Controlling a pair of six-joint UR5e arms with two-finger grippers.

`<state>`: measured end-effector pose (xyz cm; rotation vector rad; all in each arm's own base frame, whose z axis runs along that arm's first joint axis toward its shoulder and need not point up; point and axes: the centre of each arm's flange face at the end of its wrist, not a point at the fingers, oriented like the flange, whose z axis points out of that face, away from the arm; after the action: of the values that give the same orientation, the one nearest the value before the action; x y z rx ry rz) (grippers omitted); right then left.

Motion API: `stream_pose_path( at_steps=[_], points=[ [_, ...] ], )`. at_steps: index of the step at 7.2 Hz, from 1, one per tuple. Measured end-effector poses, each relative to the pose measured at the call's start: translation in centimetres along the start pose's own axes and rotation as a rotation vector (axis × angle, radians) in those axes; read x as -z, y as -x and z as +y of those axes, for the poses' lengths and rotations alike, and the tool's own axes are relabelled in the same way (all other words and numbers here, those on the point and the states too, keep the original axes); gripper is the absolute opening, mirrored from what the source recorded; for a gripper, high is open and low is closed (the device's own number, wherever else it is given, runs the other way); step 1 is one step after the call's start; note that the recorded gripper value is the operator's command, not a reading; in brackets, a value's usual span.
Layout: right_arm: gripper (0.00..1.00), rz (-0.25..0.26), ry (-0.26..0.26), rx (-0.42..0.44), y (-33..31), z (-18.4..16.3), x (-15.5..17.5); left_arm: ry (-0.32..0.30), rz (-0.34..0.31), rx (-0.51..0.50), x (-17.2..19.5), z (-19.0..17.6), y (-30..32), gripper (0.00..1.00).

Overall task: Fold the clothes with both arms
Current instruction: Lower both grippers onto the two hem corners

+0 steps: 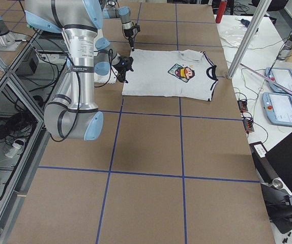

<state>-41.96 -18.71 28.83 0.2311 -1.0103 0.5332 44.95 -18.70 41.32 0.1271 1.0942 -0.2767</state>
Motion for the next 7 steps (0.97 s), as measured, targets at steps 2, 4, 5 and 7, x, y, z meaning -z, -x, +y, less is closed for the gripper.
stream_pose_path(
  at_steps=[2,4,5,7],
  points=[
    [0.98,0.002,-0.002,0.002,-0.1,0.1,-0.1,0.001,0.004,0.001,0.0,0.1,-0.2,0.00],
    [0.90,0.014,-0.006,0.007,-0.5,0.2,-0.5,0.000,0.018,0.005,0.4,0.0,-0.8,0.00],
    [0.84,0.025,-0.009,-0.010,-0.9,0.2,-0.7,0.003,0.043,0.011,1.1,-0.1,-1.7,0.00],
    [0.69,0.065,-0.011,-0.103,-2.7,0.6,-1.3,0.007,0.107,0.050,3.2,-0.4,-4.0,0.00]
  ],
)
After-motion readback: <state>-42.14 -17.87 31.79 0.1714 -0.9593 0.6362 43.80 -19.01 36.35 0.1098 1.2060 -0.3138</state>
